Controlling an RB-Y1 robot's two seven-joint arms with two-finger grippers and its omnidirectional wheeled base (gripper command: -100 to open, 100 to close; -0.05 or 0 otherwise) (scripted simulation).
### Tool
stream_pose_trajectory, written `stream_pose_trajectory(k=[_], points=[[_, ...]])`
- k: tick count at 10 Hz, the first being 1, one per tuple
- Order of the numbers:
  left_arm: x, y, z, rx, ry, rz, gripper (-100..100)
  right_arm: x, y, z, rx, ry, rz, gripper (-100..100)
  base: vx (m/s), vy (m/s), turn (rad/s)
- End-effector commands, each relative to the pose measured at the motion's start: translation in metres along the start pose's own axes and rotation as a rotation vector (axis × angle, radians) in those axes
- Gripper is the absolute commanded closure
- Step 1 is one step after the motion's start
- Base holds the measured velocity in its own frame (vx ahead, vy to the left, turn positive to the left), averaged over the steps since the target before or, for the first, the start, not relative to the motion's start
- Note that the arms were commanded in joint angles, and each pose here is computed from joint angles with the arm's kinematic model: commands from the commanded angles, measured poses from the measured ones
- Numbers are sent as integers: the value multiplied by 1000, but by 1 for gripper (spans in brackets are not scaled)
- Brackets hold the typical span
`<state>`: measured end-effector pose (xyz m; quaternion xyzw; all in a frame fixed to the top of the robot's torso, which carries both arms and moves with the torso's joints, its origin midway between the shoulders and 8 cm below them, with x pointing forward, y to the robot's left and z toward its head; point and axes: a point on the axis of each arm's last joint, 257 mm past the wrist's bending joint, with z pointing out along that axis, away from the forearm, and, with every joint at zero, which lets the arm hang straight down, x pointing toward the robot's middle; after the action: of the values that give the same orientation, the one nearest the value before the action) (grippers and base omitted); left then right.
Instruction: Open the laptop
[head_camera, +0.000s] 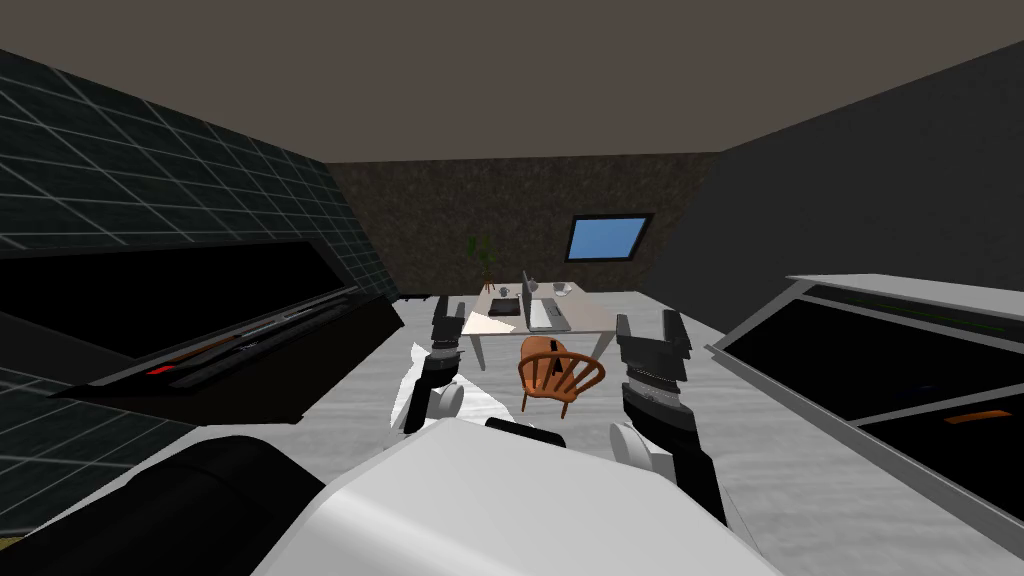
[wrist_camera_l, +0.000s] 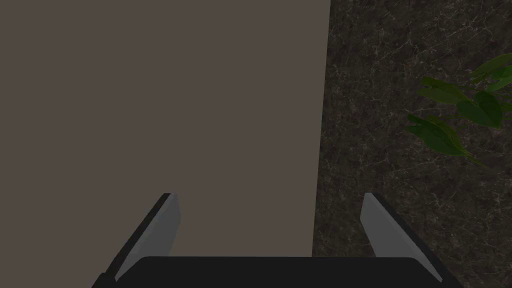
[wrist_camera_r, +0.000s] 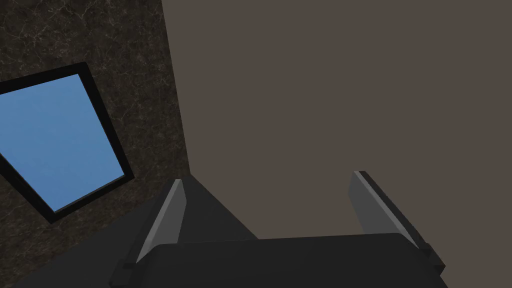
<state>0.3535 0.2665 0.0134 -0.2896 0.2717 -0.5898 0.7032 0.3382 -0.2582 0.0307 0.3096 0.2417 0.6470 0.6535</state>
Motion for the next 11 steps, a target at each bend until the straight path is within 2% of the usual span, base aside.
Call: stream_pose_trajectory(k=[1,9,10,11], points=[[0,0,0,0,0,0,0,0,0,0,0,0,0,0,0,0,0],[0,0,0,0,0,0,0,0,0,0,0,0,0,0,0,0,0],[0,0,0,0,0,0,0,4,-2,-3,10,45,-38,-100,-16,7,-14],[0,0,0,0,0,0,0,7,-3,-5,18,77,-72,-100,-51,22,-22]])
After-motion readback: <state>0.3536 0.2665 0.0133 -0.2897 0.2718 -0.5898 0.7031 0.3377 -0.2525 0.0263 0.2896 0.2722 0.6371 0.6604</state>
